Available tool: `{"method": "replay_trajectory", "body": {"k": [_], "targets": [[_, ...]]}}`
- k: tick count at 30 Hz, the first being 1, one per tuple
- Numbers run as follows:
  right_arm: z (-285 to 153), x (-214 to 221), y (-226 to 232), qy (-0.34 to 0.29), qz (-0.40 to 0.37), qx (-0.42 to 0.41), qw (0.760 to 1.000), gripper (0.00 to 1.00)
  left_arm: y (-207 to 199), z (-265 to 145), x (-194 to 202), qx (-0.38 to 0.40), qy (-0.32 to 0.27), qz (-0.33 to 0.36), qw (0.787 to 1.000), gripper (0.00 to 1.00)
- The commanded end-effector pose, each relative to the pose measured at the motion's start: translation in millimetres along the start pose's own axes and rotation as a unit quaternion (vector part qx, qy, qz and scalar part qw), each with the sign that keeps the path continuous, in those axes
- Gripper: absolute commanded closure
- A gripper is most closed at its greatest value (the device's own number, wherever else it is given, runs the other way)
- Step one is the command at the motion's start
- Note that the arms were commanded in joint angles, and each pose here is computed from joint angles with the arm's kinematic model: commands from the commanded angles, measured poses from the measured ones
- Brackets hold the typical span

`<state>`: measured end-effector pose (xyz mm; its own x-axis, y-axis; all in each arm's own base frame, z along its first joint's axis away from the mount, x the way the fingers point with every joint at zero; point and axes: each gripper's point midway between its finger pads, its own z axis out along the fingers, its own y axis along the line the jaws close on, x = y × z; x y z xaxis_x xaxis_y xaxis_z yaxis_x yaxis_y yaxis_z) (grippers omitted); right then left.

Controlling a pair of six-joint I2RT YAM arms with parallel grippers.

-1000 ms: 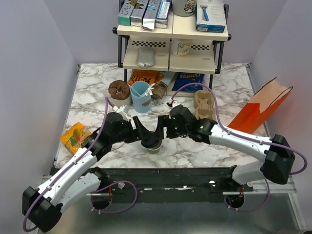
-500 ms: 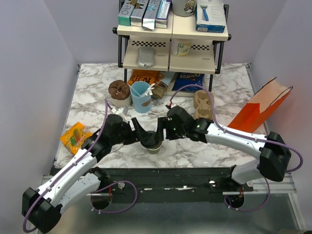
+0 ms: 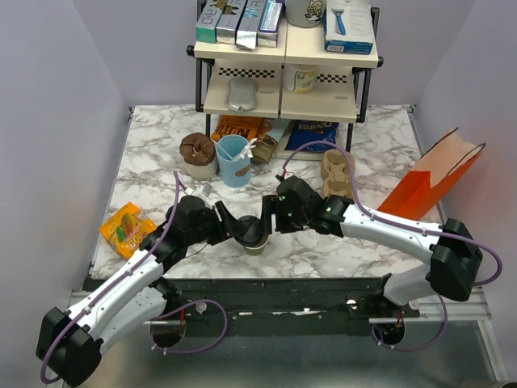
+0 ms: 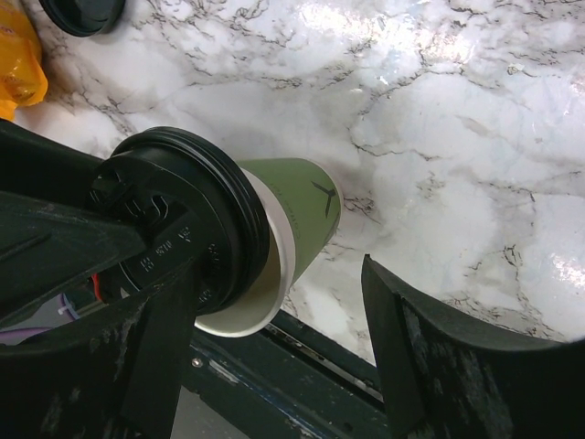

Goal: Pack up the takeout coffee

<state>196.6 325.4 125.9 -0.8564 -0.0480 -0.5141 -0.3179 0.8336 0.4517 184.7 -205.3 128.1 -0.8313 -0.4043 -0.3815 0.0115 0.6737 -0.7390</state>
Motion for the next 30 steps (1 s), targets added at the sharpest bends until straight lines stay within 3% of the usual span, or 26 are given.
{"method": "replay_trajectory", "body": {"k": [1, 4, 9, 15, 21, 28, 30], "targets": [[-4.5, 3.4, -1.1, 0.007, 0.000, 0.005, 1.000, 0.21, -9.3, -2.0, -0.4, 0.021, -0.002, 0.000, 1.000, 0.38], [-4.2, 3.0, -1.0, 0.006, 0.001, 0.006, 1.000, 0.21, -6.9, -3.9, -1.6, 0.015, -0.006, 0.006, 1.000, 0.33], [-4.4, 2.5, -1.1, 0.007, 0.001, 0.005, 1.000, 0.21, 7.1, -4.0, -4.6, -0.026, -0.014, 0.008, 1.000, 0.33], [-5.8, 2.6, -1.3, 0.006, -0.001, 0.006, 1.000, 0.21, -3.5, -5.2, -3.4, 0.005, -0.012, 0.013, 1.000, 0.61], [-5.6, 2.0, 3.1, 0.004, 0.001, -0.006, 1.000, 0.21, -15.4, -2.3, 3.6, 0.045, 0.006, 0.012, 0.999, 0.72], [-7.3, -0.4, 5.7, 0.000, 0.007, -0.010, 1.000, 0.21, -17.7, -6.2, 4.6, 0.047, 0.011, 0.024, 0.999, 0.73], [-9.6, 3.2, 11.1, 0.010, 0.010, -0.024, 1.000, 0.21, -15.8, -6.9, 6.6, 0.043, 0.016, 0.024, 0.999, 0.83]]}}
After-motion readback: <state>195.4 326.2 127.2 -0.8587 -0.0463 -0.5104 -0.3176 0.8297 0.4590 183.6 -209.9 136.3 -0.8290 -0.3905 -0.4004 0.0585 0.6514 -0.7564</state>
